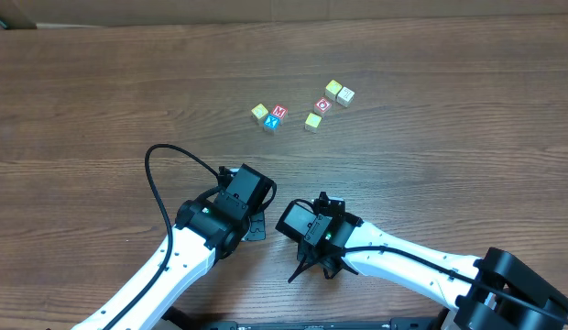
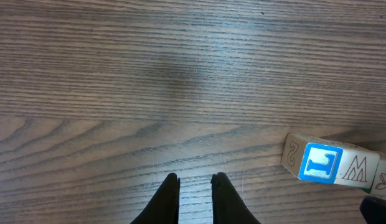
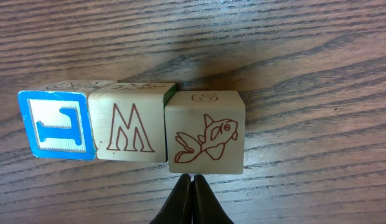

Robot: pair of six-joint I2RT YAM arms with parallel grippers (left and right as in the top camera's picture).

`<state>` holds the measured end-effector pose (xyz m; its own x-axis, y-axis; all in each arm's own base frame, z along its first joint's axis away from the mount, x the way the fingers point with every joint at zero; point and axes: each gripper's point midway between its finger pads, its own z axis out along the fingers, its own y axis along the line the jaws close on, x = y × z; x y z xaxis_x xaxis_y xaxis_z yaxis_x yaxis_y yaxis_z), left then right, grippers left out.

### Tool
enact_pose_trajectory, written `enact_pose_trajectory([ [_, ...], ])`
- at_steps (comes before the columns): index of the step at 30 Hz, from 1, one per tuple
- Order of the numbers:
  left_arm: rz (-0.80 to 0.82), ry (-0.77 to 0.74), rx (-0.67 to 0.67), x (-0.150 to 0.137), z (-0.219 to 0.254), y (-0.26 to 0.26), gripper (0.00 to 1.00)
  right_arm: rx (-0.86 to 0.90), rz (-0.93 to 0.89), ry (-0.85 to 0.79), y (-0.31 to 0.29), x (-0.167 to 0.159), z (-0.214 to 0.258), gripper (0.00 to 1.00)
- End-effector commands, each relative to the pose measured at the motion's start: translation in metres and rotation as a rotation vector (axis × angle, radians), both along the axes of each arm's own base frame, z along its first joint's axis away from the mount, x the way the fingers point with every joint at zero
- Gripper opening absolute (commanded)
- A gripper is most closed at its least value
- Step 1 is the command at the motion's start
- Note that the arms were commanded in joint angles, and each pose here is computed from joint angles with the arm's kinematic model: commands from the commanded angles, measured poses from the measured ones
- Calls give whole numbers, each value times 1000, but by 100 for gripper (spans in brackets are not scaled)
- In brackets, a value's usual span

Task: Flip 5 blocks

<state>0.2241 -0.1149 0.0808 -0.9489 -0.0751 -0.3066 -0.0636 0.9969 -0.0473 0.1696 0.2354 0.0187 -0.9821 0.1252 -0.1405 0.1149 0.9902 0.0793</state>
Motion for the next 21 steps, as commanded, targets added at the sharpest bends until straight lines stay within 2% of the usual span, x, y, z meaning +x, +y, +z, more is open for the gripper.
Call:
enact_pose_trajectory([
  [1,-9,-17,6,4,5,1,12,-6,-5,-23,-3,4,1,4],
  [21,-12,-13,-1,3,5,0,12,-14,-8,-44,-4,8,1,4],
])
